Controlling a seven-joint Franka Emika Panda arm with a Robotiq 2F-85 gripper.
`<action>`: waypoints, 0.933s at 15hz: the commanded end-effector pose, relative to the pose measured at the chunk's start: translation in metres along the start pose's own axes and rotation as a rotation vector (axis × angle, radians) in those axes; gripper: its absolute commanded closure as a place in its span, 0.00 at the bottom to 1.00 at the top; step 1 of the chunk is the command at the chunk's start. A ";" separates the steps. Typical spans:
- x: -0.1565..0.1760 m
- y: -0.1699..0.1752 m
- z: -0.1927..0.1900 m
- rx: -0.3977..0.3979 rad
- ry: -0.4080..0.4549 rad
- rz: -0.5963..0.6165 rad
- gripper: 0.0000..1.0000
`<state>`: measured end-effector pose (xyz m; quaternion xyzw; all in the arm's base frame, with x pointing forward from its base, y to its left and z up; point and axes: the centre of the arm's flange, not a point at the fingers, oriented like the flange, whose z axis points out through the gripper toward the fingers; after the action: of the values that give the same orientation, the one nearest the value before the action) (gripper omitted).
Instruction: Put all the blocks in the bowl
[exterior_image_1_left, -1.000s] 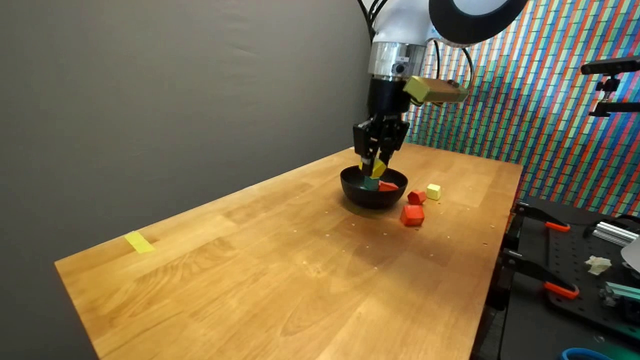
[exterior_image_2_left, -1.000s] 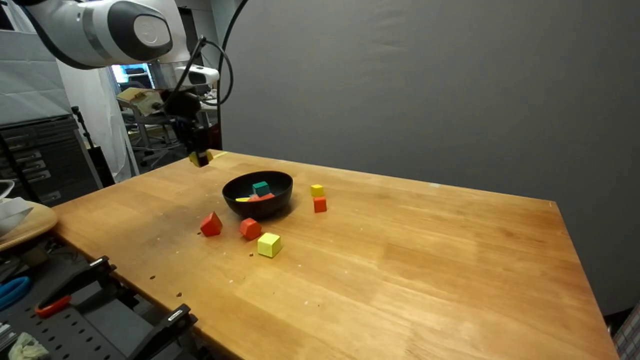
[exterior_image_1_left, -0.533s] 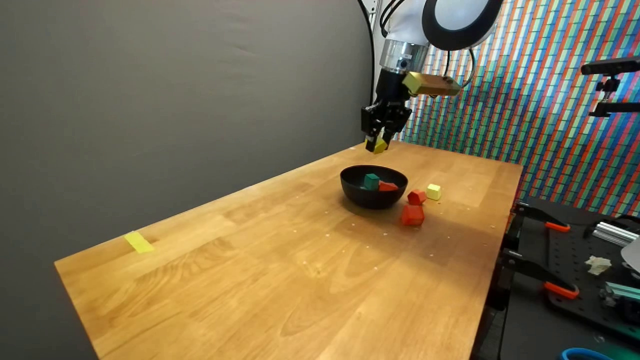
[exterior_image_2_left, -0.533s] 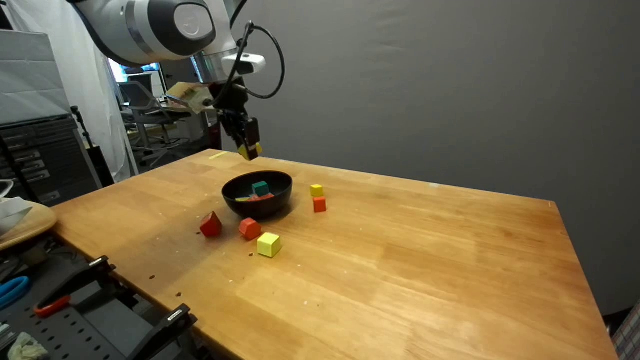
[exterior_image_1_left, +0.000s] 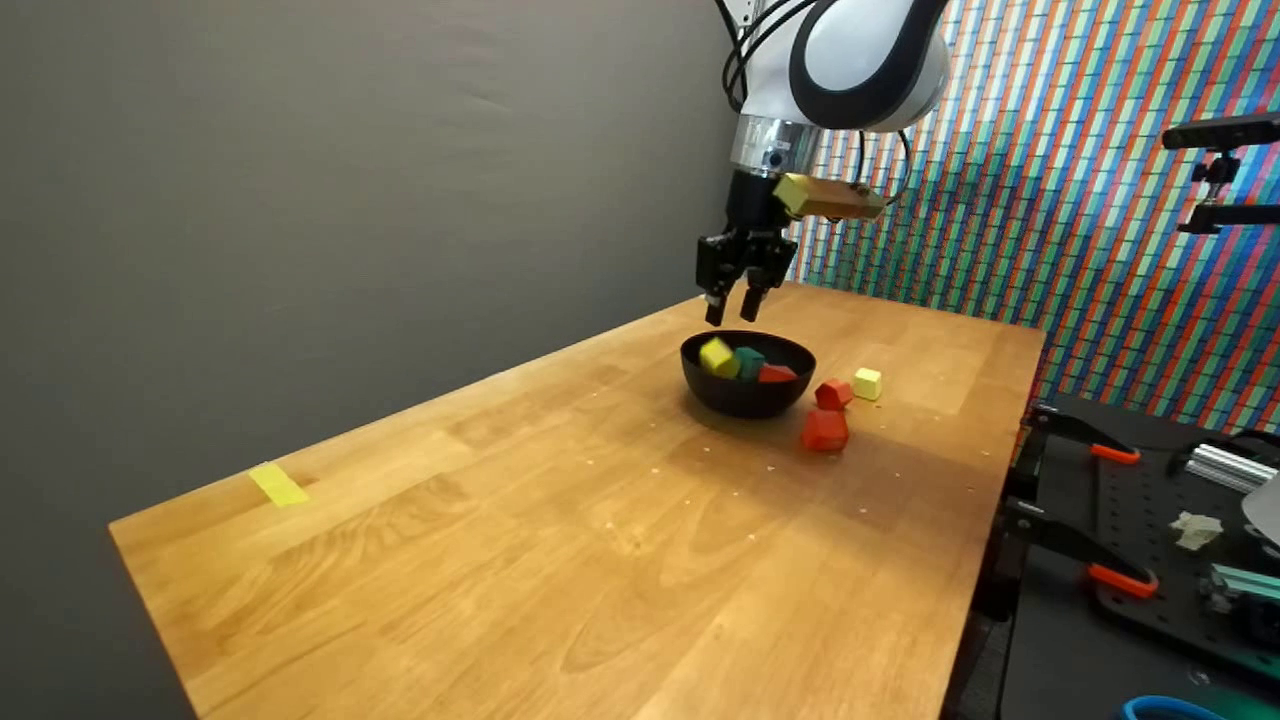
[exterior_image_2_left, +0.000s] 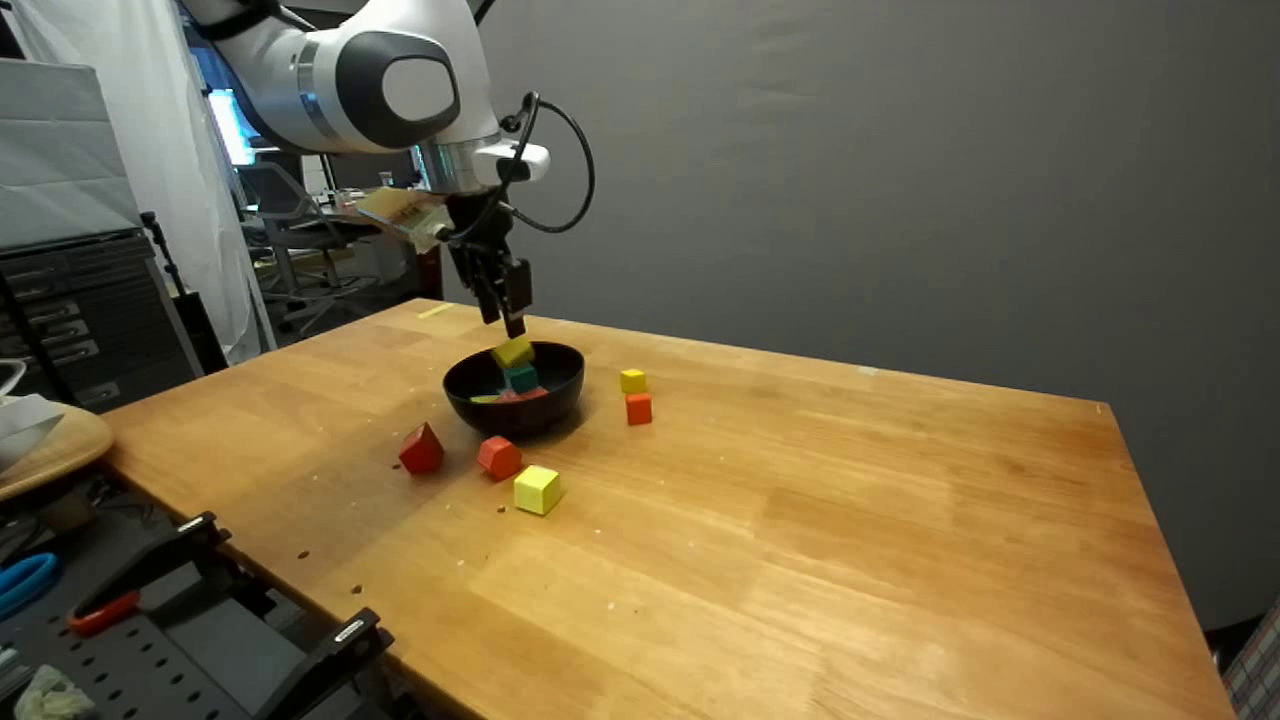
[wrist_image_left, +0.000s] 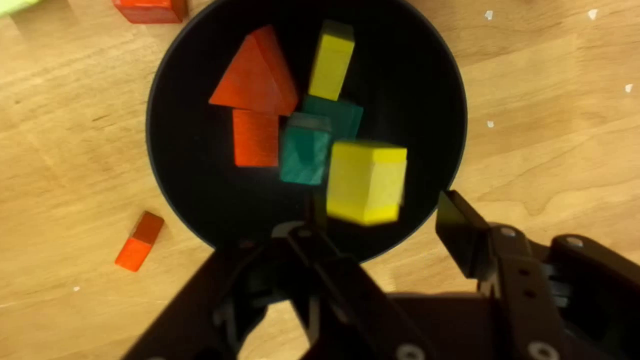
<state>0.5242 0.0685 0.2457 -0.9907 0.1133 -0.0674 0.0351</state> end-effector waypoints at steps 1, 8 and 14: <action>0.001 0.000 0.000 0.000 0.000 0.000 0.31; 0.018 0.062 -0.035 -0.029 0.130 0.091 0.00; 0.032 0.117 -0.024 -0.047 0.105 0.205 0.00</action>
<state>0.5259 -0.0548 0.2630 -0.9694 0.2177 -0.1126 0.0122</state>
